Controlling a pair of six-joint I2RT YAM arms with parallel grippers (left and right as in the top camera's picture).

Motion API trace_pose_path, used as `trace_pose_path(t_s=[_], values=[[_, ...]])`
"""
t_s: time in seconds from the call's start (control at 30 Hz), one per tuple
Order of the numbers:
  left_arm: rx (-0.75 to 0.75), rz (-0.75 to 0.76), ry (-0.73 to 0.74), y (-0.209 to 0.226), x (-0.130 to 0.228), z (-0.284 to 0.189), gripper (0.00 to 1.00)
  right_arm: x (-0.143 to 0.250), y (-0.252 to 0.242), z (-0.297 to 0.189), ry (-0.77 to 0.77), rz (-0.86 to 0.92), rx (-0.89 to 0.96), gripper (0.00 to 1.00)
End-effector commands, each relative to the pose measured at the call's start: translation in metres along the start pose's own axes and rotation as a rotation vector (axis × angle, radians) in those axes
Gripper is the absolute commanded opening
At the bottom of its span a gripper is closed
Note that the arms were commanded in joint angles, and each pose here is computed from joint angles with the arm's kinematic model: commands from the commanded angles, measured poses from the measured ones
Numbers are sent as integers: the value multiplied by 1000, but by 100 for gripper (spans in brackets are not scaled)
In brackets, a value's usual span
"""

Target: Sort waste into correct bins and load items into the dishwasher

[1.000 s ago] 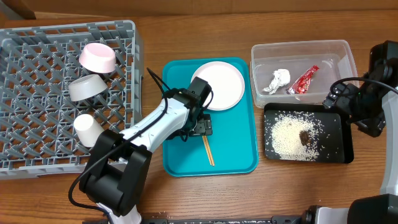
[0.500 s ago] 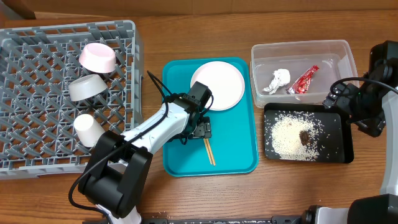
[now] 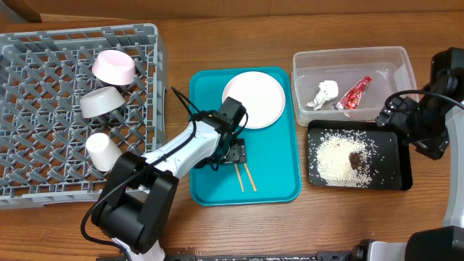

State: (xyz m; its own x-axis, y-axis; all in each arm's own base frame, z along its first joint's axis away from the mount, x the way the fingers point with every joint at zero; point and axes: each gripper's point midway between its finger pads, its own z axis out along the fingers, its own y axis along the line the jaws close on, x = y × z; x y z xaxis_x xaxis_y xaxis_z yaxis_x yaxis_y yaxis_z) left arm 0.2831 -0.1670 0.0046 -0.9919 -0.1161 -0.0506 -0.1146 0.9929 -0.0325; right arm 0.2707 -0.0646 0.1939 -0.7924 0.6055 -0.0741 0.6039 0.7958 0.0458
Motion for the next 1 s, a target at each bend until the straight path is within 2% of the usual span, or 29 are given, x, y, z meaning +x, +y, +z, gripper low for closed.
trace_pose_path(t_s=[0.0, 0.07, 0.13, 0.27, 0.33, 0.57, 0.8, 0.93, 0.97], values=[[-74, -7, 13, 15, 7, 2, 84, -1, 0, -6, -22, -5, -12, 100], [-100, -12, 19, 22, 8, 2, 70, -1, 1, -6, -23, -5, -12, 100], [-101, -22, 24, 25, 7, 1, 44, -1, 1, -6, -24, -5, -12, 100], [-100, -50, 23, 32, 2, 1, 15, -1, 0, -6, -20, -5, -11, 100], [-90, -58, 27, 33, 0, 1, 4, -1, 0, -6, -20, -5, -11, 100], [-55, -54, -28, 34, -27, -29, 4, 0, 0, -6, -20, -5, -10, 100], [-55, 14, -266, 45, -78, -136, 4, -1, 0, -6, -20, -5, -11, 100], [-111, 17, -355, 72, -91, -175, 4, -1, 0, -6, -21, -5, -11, 100], [-156, -16, -379, 94, -95, -183, 4, -1, 1, -6, -23, -5, -12, 100]])
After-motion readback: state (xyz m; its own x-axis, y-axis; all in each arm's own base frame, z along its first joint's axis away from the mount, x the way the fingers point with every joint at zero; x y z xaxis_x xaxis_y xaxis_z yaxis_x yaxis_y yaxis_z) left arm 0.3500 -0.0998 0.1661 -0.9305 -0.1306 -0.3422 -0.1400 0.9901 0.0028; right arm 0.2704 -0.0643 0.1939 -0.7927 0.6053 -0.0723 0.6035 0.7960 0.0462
